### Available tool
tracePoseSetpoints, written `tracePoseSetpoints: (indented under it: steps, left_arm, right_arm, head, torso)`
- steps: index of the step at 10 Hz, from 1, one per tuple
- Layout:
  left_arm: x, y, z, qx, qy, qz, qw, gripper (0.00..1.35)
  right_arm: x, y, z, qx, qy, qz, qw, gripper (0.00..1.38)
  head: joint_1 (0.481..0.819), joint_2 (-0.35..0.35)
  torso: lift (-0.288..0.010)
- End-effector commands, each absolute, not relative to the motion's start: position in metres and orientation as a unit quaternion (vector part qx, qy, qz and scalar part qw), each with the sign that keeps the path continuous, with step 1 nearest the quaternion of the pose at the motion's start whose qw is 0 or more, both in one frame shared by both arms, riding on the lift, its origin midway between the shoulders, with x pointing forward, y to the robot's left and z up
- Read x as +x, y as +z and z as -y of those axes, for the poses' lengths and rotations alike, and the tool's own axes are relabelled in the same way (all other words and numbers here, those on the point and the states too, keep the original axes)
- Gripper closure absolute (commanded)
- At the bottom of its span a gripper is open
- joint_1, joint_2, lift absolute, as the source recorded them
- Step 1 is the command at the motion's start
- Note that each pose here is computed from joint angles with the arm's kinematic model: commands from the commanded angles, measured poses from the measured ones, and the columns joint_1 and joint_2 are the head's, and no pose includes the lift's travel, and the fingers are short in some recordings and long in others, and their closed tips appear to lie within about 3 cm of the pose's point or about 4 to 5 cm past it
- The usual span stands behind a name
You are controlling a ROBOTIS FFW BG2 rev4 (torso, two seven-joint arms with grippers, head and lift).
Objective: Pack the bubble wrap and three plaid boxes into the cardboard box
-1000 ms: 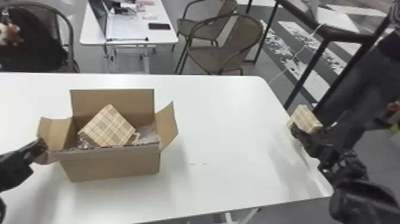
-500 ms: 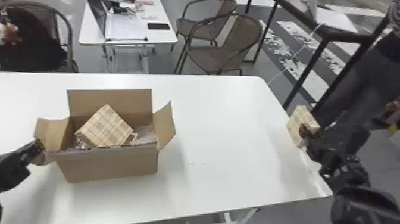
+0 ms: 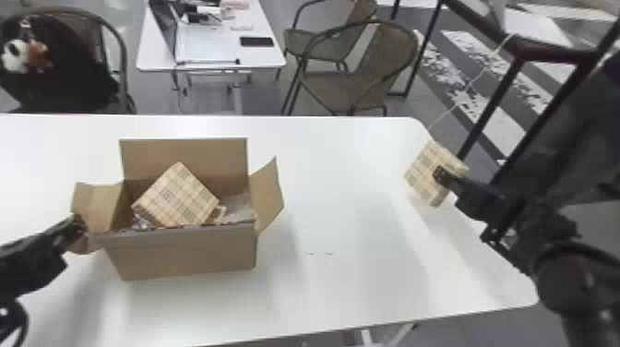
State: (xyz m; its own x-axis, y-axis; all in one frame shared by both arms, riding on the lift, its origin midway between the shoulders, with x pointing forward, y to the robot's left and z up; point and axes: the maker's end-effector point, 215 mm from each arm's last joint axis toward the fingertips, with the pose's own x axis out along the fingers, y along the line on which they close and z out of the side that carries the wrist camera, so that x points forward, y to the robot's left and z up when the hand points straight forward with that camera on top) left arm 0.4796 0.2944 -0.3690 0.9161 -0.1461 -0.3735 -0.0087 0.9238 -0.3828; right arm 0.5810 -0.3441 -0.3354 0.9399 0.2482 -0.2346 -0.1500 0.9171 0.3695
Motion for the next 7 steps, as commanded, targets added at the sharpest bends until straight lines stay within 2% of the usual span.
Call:
tracePoseSetpoints:
  steps: [1, 2, 4, 6, 7]
  left_arm:
    - [0.484, -0.366, -0.289, -0.190, -0.039, -0.200, 0.960, 1.22]
    - [0.486, -0.365, -0.285, -0.188, -0.042, -0.200, 0.961, 1.22]
    - [0.486, -0.367, -0.285, -0.184, -0.041, -0.205, 0.960, 1.22]
    - [0.489, -0.366, -0.281, -0.180, -0.043, -0.207, 0.961, 1.22]
    - [0.489, -0.366, -0.279, -0.179, -0.045, -0.208, 0.961, 1.22]
  right_arm:
    - [0.580, -0.274, 0.211, 0.219, 0.247, -0.182, 0.926, 1.18]
    - [0.566, -0.243, 0.142, 0.255, 0.328, -0.197, 0.888, 1.18]
    - [0.525, -0.195, 0.045, 0.302, 0.442, -0.232, 0.812, 1.18]
    - [0.494, -0.173, -0.007, 0.321, 0.515, -0.276, 0.745, 1.18]
    - [0.495, -0.186, -0.013, 0.348, 0.518, -0.308, 0.718, 1.18]
  head:
    - [0.695, -0.079]
    - [0.695, 0.000]
    - [0.695, 0.160]
    - [0.680, 0.269]
    - [0.677, 0.289]
  torso:
    - [-0.148]
    - [-0.148]
    - [-0.148]
    - [-0.148]
    - [-0.148]
